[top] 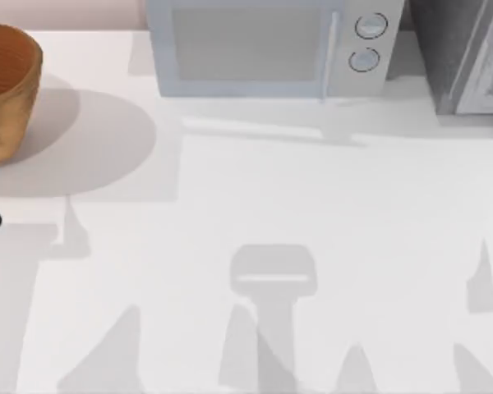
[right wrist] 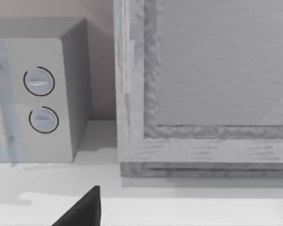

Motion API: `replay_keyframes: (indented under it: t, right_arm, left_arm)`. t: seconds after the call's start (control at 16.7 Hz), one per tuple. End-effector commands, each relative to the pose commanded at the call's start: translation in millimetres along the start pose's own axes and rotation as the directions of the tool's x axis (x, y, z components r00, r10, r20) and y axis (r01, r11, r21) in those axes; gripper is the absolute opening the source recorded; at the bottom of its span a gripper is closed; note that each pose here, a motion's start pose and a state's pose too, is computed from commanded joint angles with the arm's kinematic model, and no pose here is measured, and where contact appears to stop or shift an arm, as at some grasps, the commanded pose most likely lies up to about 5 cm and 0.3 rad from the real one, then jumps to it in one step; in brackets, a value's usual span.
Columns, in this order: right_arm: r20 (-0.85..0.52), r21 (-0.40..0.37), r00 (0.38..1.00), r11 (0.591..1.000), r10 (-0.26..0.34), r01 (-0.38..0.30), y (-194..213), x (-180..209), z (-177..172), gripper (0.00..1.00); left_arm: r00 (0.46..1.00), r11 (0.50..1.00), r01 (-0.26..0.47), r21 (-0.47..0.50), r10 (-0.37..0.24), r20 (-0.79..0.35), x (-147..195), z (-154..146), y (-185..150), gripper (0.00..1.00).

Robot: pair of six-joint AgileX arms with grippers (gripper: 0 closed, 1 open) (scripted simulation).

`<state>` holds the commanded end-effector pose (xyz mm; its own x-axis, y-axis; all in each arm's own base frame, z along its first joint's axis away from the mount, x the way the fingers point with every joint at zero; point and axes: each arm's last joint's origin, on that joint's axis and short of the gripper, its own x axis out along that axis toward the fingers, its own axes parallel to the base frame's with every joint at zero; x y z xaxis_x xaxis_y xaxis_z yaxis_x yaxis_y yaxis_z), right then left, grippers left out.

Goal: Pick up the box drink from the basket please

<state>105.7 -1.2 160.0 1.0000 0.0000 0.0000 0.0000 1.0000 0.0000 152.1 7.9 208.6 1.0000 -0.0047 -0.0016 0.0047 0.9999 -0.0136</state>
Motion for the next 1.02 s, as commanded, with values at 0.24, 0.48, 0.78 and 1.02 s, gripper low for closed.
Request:
replay_keyframes:
  t: [0.24,0.48,0.78,1.02]
  right_arm:
    - [0.0,0.0,1.0,1.0,0.0,0.0,0,0,0,1.0]
    - [0.0,0.0,1.0,1.0,0.0,0.0,0,0,0,1.0]
    - [0.0,0.0,1.0,1.0,0.0,0.0,0,0,0,1.0]
    - [0.0,0.0,1.0,1.0,0.0,0.0,0,0,0,1.0]
  left_arm:
    - [1.0,1.0,0.002,0.006,-0.002,0.025,49,18,13,1.0]
    - [0.999,1.0,0.003,0.012,-0.004,0.034,107,11,36,1.0]
    - [1.0,1.0,0.006,0.012,-0.006,0.021,163,-30,70,1.0]
    - [1.0,1.0,0.009,0.009,-0.009,0.003,186,-66,90,1.0]
